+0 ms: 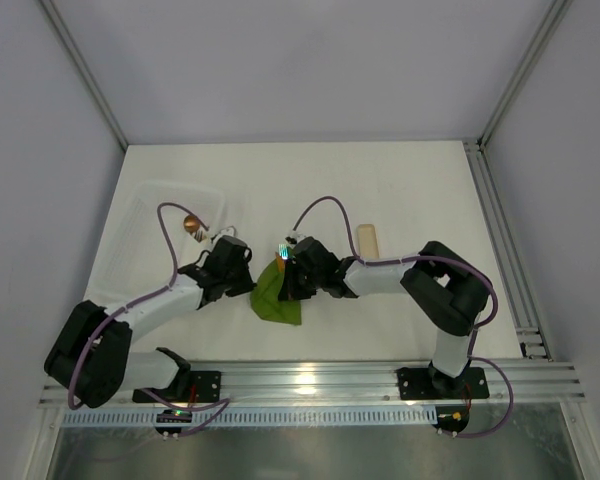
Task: Place the utensils on the paper napkin and roll it up
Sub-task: Roll the napkin at the center of the board.
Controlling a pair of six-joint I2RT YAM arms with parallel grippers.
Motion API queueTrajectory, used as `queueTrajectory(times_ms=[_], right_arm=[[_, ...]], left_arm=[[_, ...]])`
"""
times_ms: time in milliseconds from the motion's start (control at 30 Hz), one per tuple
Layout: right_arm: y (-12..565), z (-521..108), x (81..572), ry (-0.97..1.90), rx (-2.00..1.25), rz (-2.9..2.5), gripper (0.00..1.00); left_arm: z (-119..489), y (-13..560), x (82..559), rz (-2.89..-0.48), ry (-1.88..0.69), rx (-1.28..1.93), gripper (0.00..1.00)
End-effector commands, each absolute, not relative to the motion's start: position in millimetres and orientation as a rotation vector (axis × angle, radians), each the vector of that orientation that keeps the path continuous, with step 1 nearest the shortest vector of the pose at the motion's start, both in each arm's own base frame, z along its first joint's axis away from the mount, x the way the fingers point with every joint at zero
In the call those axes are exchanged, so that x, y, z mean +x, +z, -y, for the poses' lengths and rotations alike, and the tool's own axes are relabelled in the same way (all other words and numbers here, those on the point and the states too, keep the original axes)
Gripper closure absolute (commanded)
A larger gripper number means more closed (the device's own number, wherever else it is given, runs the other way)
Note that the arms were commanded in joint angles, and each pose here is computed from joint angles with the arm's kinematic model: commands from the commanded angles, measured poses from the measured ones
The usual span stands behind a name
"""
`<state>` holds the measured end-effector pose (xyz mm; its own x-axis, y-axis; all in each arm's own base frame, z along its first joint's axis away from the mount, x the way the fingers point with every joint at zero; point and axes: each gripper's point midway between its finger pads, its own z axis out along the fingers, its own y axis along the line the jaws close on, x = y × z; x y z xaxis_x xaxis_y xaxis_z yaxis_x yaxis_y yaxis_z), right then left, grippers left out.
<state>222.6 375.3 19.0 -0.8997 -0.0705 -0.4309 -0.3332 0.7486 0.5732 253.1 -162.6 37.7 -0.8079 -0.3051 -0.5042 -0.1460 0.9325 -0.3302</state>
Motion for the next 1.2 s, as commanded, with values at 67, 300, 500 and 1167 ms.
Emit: queueTrajectory(times_ms=[67,300,500,1167], right_arm=[[18.0,-374.1,223.9,0.906,-0.338,-2.572,0.96],[14.5,-374.1,221.5,0.920,-0.328,-2.580,0.96],[12.2,-373.1,220.3,0.918,-0.335,-2.584,0.96],[18.6,-374.6,217.6,0.953,-0.344,-2.561,0.96]], left_arm=[[192.0,55.4,248.8,-2.464,-0.620,-0.310,1.00],[215.7,67.9,247.2,-2.410,-0.763,-0.297,1.00],[226.6,86.3,250.9,-2.346,-0.814,-0.317,1.00],[235.0,80.3,269.4,-2.301,-0.694,-0.496,1.00]])
